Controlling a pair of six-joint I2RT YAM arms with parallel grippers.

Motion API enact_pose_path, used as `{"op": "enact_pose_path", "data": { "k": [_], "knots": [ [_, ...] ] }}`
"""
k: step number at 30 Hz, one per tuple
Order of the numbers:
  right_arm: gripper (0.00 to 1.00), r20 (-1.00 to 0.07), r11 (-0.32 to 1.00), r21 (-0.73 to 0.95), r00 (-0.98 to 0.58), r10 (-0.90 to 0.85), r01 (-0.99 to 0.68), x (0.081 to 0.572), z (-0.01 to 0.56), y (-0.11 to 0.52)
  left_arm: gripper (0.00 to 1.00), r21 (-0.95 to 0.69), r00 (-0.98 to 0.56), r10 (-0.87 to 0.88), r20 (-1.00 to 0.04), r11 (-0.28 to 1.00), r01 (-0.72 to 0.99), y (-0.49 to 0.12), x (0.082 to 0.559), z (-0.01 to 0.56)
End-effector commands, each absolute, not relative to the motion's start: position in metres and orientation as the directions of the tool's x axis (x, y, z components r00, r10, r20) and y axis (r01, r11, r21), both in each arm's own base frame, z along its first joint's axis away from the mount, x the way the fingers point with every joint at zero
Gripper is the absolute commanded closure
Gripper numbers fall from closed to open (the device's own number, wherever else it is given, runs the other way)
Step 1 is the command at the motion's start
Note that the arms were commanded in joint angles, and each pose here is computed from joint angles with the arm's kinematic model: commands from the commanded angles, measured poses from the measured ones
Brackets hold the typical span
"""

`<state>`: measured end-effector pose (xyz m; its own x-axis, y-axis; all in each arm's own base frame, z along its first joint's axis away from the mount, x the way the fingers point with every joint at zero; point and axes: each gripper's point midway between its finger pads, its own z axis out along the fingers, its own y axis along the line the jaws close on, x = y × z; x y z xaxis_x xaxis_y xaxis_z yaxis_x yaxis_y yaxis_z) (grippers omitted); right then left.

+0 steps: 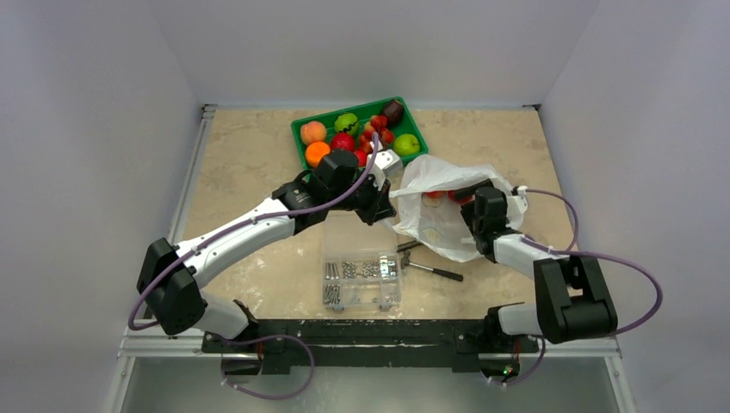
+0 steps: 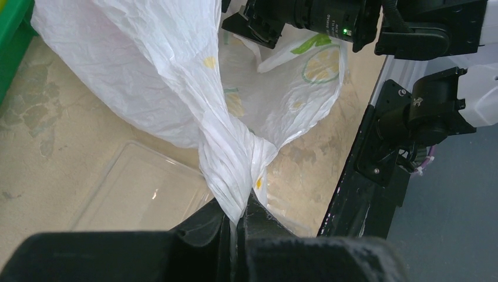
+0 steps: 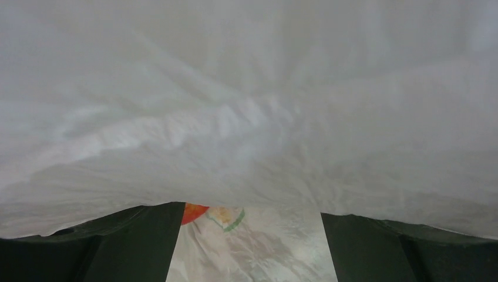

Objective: Take the fake fruits out of the plastic bag

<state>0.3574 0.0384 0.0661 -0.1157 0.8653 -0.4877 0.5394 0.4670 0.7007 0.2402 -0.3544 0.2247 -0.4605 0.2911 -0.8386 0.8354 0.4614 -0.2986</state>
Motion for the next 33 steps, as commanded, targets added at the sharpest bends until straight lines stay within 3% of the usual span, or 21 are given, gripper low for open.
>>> {"op": "enact_pose_path", "data": {
  "k": [1,12,23,28,31,33],
  "knots": [
    [0.15,-0.483,0.417,0.732,-0.021,0.875,0.538,0.379,0.082,0.03,1.0,-0.291,-0.423,0.26,-0.868,0.424,0.858,-0.361,0.238,0.244],
    [0.13,-0.475,0.453,0.802,-0.044,0.879,0.388,0.404,0.105,0.05,1.0,-0.304,-0.439,0.272,-0.856,0.423,0.854,-0.364,0.239,0.237],
    [0.15,-0.486,0.453,0.763,-0.053,0.872,0.461,0.43,0.088,0.048,1.0,-0.299,-0.438,0.288,-0.852,0.419,0.857,-0.364,0.237,0.233],
    [0.22,-0.517,0.461,0.753,-0.011,0.856,0.469,0.431,0.087,0.039,1.0,-0.306,-0.444,0.291,-0.848,0.414,0.857,-0.366,0.236,0.231],
    [0.35,-0.545,0.494,0.724,-0.039,0.837,0.481,0.435,0.082,0.038,1.0,-0.304,-0.441,0.292,-0.849,0.413,0.858,-0.366,0.236,0.232],
    [0.38,-0.553,0.509,0.712,-0.06,0.831,0.483,0.436,0.078,0.038,1.0,-0.299,-0.438,0.294,-0.85,0.415,0.859,-0.365,0.236,0.232]
  ]
}}
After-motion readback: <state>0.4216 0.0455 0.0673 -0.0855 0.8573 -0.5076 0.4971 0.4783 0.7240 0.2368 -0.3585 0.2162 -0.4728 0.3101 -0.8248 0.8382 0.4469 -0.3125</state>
